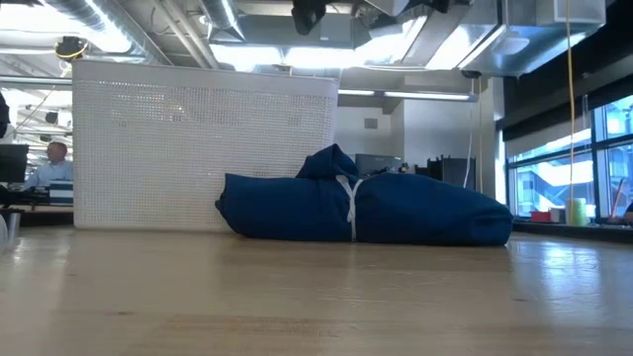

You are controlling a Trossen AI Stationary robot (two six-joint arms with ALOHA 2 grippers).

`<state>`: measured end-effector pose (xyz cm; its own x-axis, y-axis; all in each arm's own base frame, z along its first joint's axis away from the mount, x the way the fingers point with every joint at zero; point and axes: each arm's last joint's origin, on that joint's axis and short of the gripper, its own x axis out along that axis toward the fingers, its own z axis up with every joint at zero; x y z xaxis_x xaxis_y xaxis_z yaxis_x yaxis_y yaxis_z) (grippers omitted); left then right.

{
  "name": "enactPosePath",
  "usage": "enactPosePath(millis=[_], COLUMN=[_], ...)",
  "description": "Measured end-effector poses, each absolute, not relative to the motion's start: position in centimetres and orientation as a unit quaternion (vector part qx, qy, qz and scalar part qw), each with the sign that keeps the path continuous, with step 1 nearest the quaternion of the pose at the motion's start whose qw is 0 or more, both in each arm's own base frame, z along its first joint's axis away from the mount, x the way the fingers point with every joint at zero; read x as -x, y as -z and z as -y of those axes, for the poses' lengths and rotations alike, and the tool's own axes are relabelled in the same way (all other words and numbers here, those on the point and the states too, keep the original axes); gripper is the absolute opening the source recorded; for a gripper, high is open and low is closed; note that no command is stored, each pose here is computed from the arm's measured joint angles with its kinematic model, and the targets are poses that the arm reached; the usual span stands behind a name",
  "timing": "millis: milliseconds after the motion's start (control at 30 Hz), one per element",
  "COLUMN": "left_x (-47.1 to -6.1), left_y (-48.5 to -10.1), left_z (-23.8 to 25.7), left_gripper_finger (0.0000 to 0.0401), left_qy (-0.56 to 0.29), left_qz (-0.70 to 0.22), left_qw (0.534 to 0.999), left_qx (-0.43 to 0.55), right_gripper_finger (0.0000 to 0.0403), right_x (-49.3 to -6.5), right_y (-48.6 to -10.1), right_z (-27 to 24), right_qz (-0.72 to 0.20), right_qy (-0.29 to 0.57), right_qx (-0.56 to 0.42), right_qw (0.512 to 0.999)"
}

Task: Pick & place medical supplies in basket/bin
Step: Put the white pill bottle into the white container

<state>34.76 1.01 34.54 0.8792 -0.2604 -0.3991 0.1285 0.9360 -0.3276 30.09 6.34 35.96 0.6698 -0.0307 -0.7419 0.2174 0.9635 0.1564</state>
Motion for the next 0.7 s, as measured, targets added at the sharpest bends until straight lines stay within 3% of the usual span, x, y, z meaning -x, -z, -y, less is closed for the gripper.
enactPosePath(millis=[533,700], left_x=[-34.80,-34.85], left_y=[-34.61,-34.62], left_z=[-1.26,-1.25], left_gripper_finger=[0.0164,0.0165], left_qy=[0.097,0.100], left_qz=[-0.219,-0.217], left_qw=[0.959,0.960], left_qx=[0.148,0.146], right_gripper_finger=[0.0177,0.0208], right_x=[-30.05,-29.78], right_y=[-35.94,-36.00], right_z=[-6.36,-6.21], right_qz=[-0.405,-0.415], right_qy=[0.060,0.049], right_qx=[-0.116,-0.105], right_qw=[0.905,0.902])
